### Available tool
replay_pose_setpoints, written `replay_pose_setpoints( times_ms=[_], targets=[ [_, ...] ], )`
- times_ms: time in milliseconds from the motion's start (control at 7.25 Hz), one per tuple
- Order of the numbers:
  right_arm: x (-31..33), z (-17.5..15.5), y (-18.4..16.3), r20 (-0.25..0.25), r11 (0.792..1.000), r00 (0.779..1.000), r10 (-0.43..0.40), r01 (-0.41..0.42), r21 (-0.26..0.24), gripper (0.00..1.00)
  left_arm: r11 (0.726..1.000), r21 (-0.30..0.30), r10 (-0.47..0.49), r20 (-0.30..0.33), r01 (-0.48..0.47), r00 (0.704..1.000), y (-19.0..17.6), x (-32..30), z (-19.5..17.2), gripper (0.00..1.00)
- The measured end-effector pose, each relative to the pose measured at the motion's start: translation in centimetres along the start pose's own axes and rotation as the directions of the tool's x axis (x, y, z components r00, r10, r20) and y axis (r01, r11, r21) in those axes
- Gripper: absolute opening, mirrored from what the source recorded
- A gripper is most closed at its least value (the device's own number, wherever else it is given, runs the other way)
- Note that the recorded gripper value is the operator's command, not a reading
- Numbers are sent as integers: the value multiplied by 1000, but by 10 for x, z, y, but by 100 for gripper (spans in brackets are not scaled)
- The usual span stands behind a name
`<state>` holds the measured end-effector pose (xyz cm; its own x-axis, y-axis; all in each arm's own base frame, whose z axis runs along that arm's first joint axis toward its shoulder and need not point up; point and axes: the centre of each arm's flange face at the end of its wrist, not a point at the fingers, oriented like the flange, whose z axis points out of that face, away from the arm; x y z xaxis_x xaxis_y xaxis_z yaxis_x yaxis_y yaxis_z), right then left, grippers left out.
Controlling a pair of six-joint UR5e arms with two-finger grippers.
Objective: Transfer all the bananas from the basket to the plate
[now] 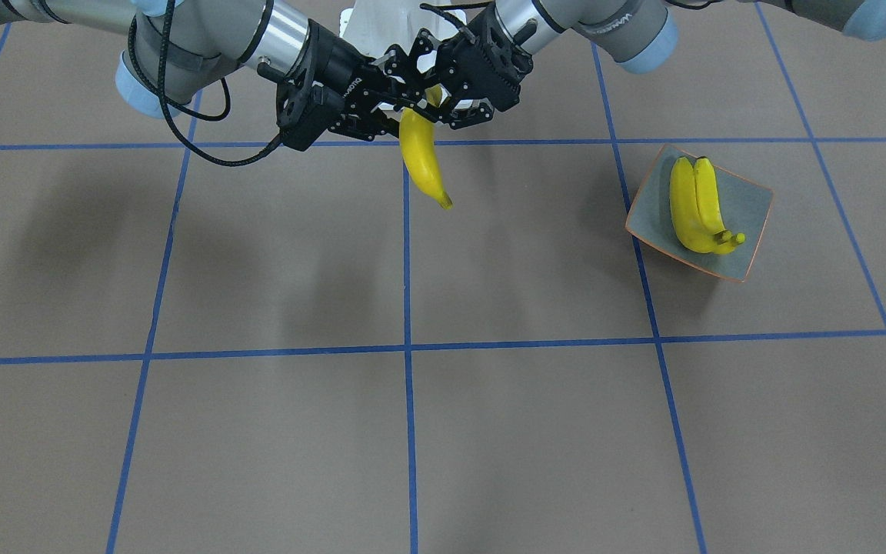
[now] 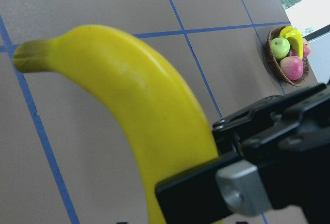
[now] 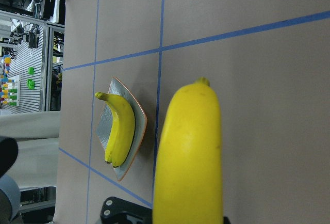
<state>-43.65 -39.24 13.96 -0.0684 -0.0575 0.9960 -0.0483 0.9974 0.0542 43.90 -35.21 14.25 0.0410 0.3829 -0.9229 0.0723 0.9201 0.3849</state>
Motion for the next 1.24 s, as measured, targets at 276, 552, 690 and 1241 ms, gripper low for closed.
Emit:
replay_pose_setpoints(
  times_ms=[276,552,690,1241],
  targets=[
    [-1,-4,4,9,999,1000,-2,2,35,100,999,-1,-41,6,41,999,0,-2,0,0],
    [11,-27,12,6,997,1000,1,-2,82,100,993,-23,-112,96,114,989,0,-19,8,0],
    [20,-33,12,-3,993,1000,7,-7,121,100,989,-46,-129,188,140,974,-2,-31,13,0],
    [54,-35,10,-56,978,998,40,-27,209,100,979,-153,-20,590,137,807,-8,-68,-44,0]
  ],
)
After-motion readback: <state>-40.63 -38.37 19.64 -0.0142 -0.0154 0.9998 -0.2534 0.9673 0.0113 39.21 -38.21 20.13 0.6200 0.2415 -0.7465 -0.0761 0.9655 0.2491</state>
